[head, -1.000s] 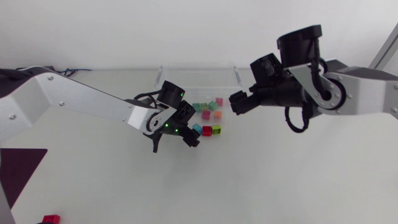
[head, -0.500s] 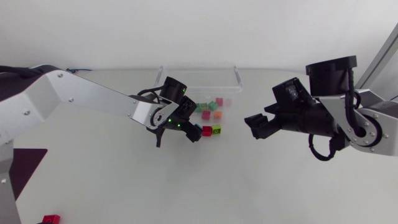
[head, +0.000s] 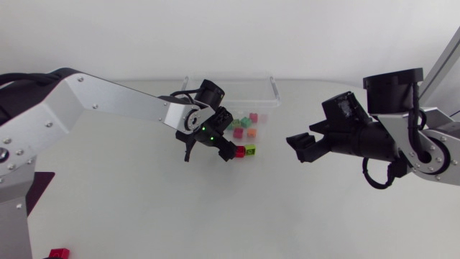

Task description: Pick up the duplo bricks and place them in the container

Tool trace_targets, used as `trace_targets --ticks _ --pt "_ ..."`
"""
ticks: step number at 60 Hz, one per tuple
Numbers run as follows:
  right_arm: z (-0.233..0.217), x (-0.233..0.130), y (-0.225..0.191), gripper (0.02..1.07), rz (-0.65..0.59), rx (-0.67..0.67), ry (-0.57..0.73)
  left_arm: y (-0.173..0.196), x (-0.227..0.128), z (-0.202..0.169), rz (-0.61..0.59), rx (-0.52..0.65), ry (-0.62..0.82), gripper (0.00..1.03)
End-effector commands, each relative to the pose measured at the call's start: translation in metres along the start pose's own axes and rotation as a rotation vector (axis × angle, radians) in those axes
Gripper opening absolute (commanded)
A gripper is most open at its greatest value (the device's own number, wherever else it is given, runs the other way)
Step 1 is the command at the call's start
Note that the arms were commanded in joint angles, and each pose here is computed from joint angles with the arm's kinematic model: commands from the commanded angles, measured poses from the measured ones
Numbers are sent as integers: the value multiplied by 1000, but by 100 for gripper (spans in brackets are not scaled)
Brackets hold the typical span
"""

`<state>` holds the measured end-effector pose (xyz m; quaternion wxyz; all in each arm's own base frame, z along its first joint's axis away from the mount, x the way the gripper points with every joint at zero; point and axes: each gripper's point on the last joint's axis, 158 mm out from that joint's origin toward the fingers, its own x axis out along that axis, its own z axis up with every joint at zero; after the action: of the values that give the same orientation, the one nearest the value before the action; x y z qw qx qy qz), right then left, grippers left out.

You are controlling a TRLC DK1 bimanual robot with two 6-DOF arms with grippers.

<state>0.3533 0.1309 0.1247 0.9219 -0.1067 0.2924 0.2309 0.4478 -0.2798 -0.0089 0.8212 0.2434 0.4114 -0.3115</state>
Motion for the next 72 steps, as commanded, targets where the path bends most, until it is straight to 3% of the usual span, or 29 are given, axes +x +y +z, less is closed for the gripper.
trace_targets --ticks 1,18,39,45,56,72 --pt "-7 -2 1 95 5 -5 1 -6 8 1 -24 7 11 91" --pt "-7 -6 2 95 11 -1 -8 -17 11 3 -101 4 44 81" --pt "-8 -6 -1 95 8 4 -9 -27 16 4 -151 8 90 53" --pt "-8 -7 -2 95 8 4 -11 -32 17 1 -158 12 101 41" --pt "-9 -6 -2 95 11 5 -9 -32 16 -3 -161 7 116 40" --pt "-9 -5 -2 95 10 6 -9 -40 22 -31 -184 11 195 25"
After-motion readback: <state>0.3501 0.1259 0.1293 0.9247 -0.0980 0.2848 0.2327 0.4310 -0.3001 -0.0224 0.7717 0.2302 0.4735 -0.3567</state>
